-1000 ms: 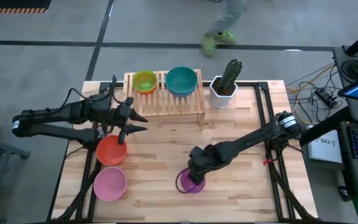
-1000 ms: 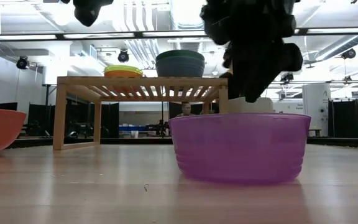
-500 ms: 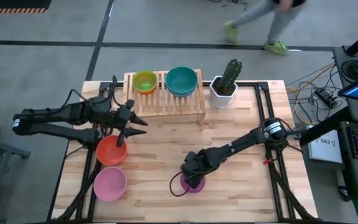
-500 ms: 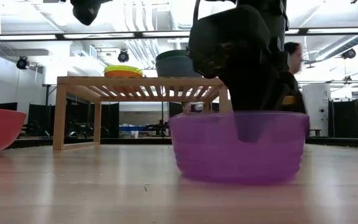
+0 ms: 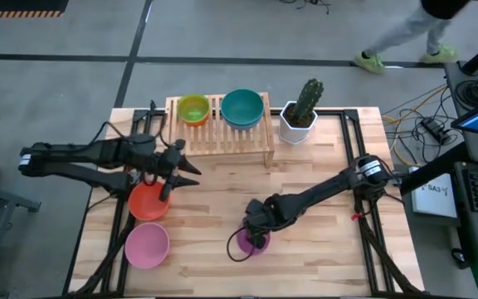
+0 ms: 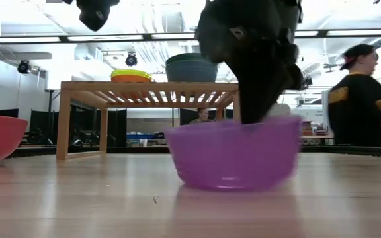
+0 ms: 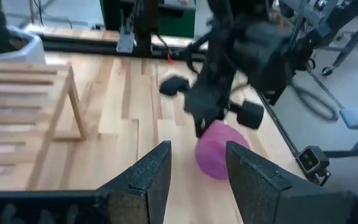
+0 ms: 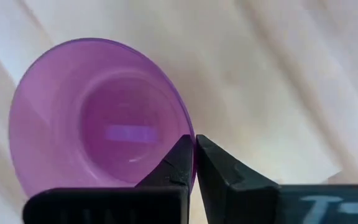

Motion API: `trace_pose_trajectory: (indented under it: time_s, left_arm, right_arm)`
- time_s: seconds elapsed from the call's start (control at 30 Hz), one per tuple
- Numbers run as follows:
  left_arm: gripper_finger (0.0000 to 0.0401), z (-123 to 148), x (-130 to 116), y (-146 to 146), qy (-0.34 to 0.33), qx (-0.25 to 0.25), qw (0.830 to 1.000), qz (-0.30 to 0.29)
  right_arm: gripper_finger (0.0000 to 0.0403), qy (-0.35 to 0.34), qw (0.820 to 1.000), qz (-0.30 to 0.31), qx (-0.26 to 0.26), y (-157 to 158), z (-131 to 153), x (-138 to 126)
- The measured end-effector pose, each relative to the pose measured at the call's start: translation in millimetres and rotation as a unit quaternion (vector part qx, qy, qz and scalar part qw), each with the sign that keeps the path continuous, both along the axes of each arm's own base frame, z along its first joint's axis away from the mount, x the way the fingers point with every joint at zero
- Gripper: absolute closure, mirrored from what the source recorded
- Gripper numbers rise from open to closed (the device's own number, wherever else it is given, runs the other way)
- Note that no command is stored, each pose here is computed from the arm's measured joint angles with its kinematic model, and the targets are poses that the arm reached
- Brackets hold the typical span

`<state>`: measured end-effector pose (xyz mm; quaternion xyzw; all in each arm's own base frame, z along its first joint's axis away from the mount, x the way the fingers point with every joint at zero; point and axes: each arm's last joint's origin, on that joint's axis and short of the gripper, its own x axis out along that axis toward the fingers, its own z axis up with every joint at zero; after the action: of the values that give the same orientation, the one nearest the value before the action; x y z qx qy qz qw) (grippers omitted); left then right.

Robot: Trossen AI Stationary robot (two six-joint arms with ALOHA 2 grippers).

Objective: Place and stack bowls onto a shelf
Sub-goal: Stack the purple bowl on top of the green bowl

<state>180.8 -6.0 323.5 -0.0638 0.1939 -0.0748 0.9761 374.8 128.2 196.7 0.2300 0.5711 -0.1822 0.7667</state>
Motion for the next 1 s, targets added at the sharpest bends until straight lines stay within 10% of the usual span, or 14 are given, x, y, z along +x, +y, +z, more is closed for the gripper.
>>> trace_pose_trajectory:
  time_s: [0.5,1.0]
  left_arm:
    - [0.0266,-52.1,72.2,-29.2,0.081,-0.005,0.997,0.011]
    - [0.0266,-87.3,96.6,-30.7,0.139,-0.006,0.986,0.097]
  right_arm:
    - [0.0394,-0.118,0.954,-0.011,-0.277,-16.3,25.8,5.0]
    - [0.0394,-0.141,0.928,0.014,-0.344,-16.8,31.0,11.3]
